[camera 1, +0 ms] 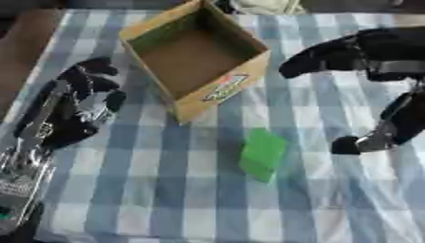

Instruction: Pick up objects on the table and place them in the box.

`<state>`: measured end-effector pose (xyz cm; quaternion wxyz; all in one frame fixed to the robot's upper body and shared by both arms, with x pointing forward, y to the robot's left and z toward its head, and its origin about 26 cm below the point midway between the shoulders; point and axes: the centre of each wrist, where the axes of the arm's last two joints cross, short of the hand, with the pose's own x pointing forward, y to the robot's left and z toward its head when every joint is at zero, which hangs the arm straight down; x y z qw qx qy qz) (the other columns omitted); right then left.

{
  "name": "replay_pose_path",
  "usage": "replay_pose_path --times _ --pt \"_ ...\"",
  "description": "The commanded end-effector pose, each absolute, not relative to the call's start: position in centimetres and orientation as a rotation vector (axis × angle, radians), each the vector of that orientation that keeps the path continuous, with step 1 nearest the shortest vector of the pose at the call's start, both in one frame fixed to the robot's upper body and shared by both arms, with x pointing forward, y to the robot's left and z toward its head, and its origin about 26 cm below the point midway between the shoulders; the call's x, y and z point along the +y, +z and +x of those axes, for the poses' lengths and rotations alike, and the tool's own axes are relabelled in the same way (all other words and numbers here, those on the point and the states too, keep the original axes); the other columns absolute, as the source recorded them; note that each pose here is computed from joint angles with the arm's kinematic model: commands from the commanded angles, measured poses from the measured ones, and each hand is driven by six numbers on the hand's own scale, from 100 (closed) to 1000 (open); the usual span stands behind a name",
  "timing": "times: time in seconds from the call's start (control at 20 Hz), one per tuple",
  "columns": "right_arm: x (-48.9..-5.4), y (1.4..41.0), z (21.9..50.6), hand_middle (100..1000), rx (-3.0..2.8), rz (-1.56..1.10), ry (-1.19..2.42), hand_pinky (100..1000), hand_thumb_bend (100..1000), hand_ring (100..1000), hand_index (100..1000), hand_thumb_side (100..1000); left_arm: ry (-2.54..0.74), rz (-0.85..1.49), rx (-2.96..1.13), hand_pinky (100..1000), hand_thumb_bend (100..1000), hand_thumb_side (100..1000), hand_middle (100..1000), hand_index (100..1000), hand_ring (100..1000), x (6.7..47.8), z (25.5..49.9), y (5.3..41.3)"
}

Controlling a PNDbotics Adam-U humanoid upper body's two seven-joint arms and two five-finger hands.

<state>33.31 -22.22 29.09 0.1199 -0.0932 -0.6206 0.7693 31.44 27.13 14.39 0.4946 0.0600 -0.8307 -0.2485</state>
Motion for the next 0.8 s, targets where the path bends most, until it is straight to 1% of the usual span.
replay_pose_path --times 0.05,0.8 --pt "-22.2 29.7 33.5 927 -1.747 -0.291 2.417 886 436 884 994 403 -0.626 0.152 -2.033 783 486 505 720 871 691 27.3 31.5 15.2" --pt "-21.3 27.1 35.8 925 -1.666 -0.208 2.435 879 391 880 999 432 -0.639 0.135 -2.036 784 487 506 720 872 690 27.0 31.5 15.3"
